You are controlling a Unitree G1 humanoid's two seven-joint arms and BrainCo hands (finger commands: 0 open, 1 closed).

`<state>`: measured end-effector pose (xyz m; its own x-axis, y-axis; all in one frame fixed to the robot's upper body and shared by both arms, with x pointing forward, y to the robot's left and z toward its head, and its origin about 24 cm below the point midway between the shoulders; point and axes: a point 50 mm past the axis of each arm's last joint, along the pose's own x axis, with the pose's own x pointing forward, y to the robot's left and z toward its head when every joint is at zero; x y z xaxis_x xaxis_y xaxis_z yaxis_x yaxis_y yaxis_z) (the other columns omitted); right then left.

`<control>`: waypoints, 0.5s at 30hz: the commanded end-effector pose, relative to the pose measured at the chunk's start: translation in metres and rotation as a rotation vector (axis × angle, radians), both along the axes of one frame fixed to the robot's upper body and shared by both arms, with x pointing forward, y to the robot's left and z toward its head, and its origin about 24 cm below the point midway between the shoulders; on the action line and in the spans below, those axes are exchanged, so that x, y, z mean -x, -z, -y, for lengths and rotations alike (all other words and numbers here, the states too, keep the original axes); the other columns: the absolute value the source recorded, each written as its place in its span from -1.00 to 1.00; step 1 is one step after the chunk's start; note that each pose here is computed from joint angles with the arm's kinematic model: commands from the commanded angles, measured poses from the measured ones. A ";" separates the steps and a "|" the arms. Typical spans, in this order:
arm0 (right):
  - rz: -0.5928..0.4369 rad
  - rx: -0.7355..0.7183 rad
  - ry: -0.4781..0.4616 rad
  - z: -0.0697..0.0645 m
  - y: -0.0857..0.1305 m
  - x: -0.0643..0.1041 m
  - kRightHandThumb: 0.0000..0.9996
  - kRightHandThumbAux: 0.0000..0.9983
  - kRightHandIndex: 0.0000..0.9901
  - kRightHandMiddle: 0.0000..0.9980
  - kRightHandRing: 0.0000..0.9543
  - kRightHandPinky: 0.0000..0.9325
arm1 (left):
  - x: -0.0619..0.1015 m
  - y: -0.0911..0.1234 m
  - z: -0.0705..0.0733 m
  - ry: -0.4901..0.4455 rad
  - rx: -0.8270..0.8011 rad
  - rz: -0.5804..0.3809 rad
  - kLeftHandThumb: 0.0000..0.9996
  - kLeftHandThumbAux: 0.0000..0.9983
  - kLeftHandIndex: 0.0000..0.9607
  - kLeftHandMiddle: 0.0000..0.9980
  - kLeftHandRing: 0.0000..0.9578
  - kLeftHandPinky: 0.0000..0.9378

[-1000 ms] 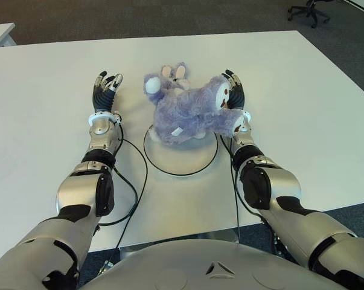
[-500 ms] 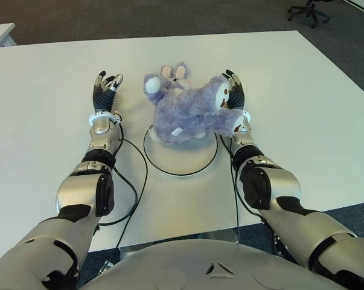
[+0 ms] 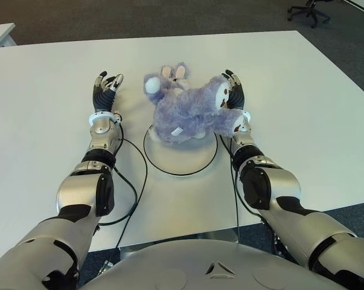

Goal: Put the doll into the plate.

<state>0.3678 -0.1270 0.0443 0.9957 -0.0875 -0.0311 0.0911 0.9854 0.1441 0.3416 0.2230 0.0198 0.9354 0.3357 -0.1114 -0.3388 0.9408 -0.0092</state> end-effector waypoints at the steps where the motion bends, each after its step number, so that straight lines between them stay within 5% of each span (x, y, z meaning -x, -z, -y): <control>1: -0.286 -0.034 0.020 0.004 0.068 0.040 -0.89 0.53 -0.73 -0.68 -0.69 -0.67 | 0.033 0.054 0.010 -0.002 0.047 -0.242 -1.00 0.09 -0.76 -0.56 -0.61 -0.70; 15: -0.283 -0.034 0.027 0.004 0.068 0.040 -0.87 0.52 -0.71 -0.65 -0.67 -0.66 | 0.033 0.054 0.010 0.005 0.050 -0.235 -1.00 0.08 -0.76 -0.57 -0.61 -0.68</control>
<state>0.3678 -0.1270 0.0443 0.9956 -0.0882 -0.0314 0.0918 0.9852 0.1444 0.3418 0.2229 0.0198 0.9353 0.3353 -0.1130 -0.3383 0.9410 -0.0082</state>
